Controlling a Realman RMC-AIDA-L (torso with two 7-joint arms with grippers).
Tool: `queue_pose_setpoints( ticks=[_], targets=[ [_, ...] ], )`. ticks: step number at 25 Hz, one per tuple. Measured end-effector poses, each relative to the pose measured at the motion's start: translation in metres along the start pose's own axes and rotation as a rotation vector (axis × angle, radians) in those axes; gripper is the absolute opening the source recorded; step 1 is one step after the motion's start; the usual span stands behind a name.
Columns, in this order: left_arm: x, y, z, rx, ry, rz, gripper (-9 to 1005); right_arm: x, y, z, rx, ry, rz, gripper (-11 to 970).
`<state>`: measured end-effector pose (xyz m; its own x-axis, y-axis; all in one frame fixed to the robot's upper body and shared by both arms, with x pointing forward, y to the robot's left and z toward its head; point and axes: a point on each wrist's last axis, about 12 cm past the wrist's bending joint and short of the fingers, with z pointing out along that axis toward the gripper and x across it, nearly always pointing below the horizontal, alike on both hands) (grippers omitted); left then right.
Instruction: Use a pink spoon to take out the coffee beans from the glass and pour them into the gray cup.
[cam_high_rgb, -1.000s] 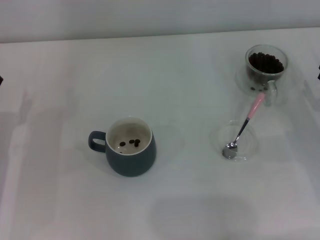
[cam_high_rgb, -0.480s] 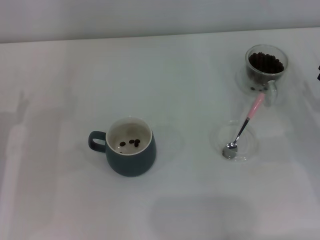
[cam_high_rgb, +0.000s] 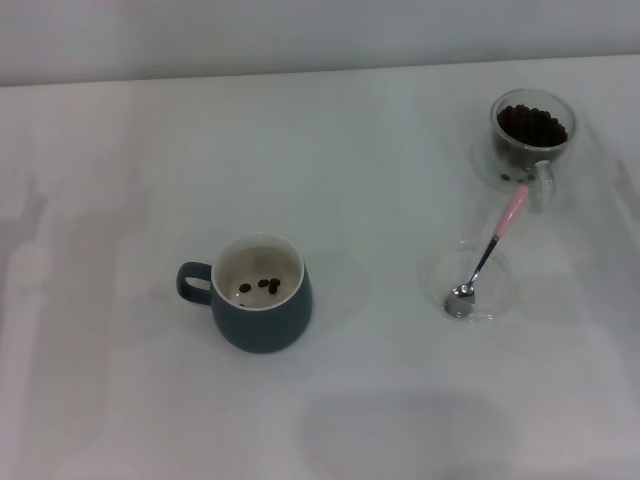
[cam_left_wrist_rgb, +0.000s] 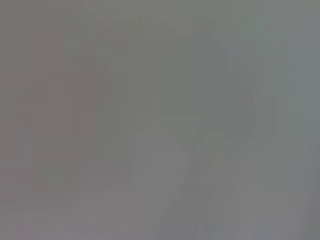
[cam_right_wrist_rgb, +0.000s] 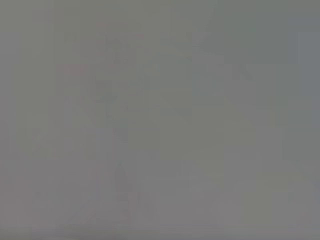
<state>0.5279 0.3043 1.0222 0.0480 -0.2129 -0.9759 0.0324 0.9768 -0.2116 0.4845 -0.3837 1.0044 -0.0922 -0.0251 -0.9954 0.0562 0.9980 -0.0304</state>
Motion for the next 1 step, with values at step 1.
queue_pose_setpoints(
  ticks=[1],
  targets=[
    [-0.0002, 0.0002, 0.0002, -0.002, -0.001, 0.0, 876, -0.0005, -0.0009, 0.0003, 0.006, -0.003, 0.001, 860]
  ],
)
